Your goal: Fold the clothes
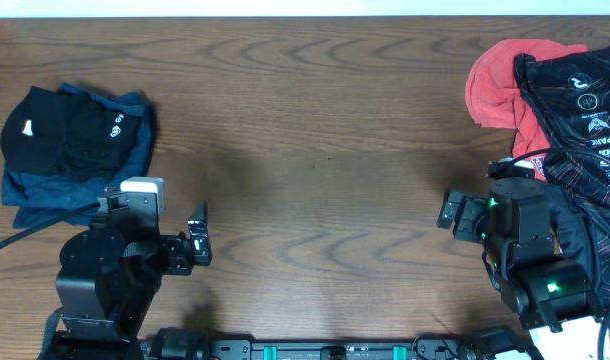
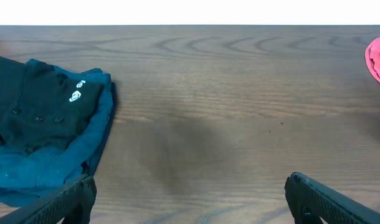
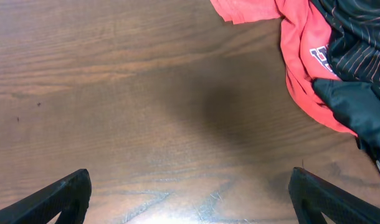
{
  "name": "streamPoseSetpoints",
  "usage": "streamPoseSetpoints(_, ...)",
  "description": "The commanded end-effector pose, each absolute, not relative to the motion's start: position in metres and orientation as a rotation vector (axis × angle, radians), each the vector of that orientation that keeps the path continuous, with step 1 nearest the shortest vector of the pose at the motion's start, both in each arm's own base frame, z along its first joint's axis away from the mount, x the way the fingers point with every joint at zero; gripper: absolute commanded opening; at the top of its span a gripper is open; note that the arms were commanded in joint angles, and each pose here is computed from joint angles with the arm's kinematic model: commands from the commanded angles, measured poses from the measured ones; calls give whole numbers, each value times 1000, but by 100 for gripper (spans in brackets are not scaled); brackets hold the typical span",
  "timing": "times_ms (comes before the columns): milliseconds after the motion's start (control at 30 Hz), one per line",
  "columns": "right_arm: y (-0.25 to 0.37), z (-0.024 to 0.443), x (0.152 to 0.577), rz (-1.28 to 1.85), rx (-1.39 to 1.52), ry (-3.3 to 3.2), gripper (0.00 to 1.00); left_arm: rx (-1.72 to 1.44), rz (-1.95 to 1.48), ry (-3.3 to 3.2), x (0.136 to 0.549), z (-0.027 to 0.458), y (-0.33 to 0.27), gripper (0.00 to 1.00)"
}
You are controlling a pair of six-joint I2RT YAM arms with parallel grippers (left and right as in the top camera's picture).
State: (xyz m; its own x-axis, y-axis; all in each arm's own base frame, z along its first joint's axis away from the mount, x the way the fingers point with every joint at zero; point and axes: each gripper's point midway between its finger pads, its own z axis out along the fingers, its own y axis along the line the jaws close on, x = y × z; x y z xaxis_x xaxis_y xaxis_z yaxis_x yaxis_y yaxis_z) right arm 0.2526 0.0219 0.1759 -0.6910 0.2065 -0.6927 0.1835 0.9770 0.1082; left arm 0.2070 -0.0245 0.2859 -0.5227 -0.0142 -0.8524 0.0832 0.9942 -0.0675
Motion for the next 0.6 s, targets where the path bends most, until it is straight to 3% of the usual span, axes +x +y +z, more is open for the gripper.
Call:
streamPoseSetpoints(0, 19, 182, 255, 44, 300, 2294, 99, 46, -111, 2124, 207, 283, -23, 98)
streamPoseSetpoints(567, -4, 211, 250, 121, 240, 1665, 99, 46, -110, 2124, 207, 283, -23, 98)
